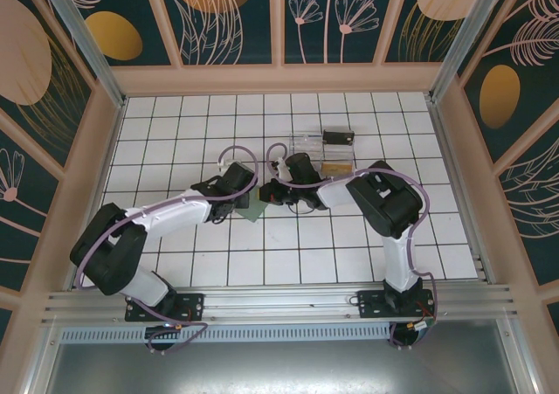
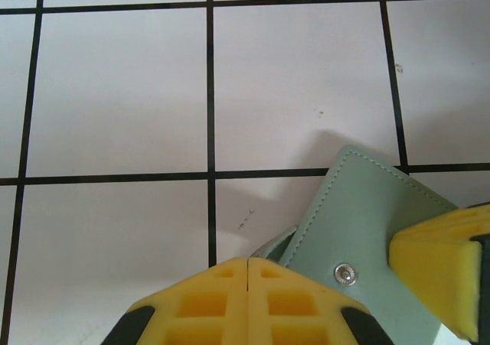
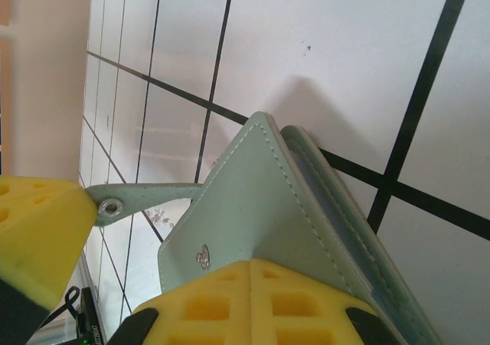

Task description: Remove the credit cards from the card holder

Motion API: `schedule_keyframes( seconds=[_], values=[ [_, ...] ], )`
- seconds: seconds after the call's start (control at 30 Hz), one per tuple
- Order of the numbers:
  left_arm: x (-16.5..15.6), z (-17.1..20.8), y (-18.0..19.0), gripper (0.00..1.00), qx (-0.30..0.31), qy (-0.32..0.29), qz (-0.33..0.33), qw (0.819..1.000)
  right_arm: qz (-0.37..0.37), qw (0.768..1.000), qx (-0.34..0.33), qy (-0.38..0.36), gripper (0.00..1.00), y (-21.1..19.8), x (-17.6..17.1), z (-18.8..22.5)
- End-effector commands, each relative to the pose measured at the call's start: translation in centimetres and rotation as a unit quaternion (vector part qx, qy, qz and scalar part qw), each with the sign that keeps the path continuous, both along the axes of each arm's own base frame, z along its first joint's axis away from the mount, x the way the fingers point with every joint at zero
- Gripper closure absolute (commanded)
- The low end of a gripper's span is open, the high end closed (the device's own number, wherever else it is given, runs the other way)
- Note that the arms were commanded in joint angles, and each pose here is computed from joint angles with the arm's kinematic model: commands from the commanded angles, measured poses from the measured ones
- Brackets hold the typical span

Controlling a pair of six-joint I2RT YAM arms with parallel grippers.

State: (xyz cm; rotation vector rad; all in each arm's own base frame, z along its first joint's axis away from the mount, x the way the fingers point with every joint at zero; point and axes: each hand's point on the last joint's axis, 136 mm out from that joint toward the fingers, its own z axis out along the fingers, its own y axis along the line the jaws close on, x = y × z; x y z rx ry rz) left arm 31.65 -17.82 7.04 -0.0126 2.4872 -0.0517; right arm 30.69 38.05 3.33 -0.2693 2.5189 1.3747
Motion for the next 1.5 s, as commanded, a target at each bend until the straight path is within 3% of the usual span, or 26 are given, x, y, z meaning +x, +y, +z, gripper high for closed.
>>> schedule_keyframes(
  seconds=[0.0, 0.07, 0.2, 0.27, 0.4, 0.53, 0.77, 1.07, 1.47],
  values=[
    [0.0, 2.1, 0.3, 1.0, -0.009, -0.017, 0.0, 1.0, -0.023, 0.996, -0.089, 0.013, 1.0, -2.9, -0.4, -3.7],
    [0.0, 3.3, -0.2, 1.0, -0.029, -0.021, -0.006, 0.999, -0.02, 0.996, -0.08, -0.021, 0.95, -2.7, 0.3, -1.0],
    [-0.3, 6.6, -2.3, 1.0, -0.103, -0.039, -0.034, 0.993, -0.028, 0.992, -0.078, -0.09, 0.73, -2.8, 1.7, 4.5],
    [-0.5, 8.0, -3.3, 1.0, -0.141, -0.046, -0.05, 0.988, -0.034, 0.991, -0.075, -0.106, 0.67, -2.9, 1.9, 6.3],
    [-1.3, 10.7, -5.0, 1.0, -0.204, -0.064, -0.08, 0.974, -0.052, 0.99, -0.064, -0.117, 0.59, -3.8, 1.4, 8.5],
    [-1.6, 11.0, -5.3, 1.0, -0.215, -0.067, -0.088, 0.97, -0.052, 0.992, -0.047, -0.109, 0.51, -4.3, 0.2, 8.8],
    [-1.5, 8.3, -4.2, 1.0, -0.188, -0.056, -0.064, 0.978, -0.04, 0.997, -0.032, -0.059, 0.53, -3.9, -1.1, 5.6],
    [-1.2, 5.8, 0.4, 1.0, -0.101, -0.062, 0.023, 0.993, -0.036, 0.998, -0.038, -0.023, 0.56, -3.3, -1.2, 2.6],
    [-1.7, 2.8, 5.3, 1.0, -0.017, -0.048, 0.108, 0.993, -0.033, 0.998, -0.039, 0.026, 0.61, -3.0, -2.2, 0.0]
  ],
)
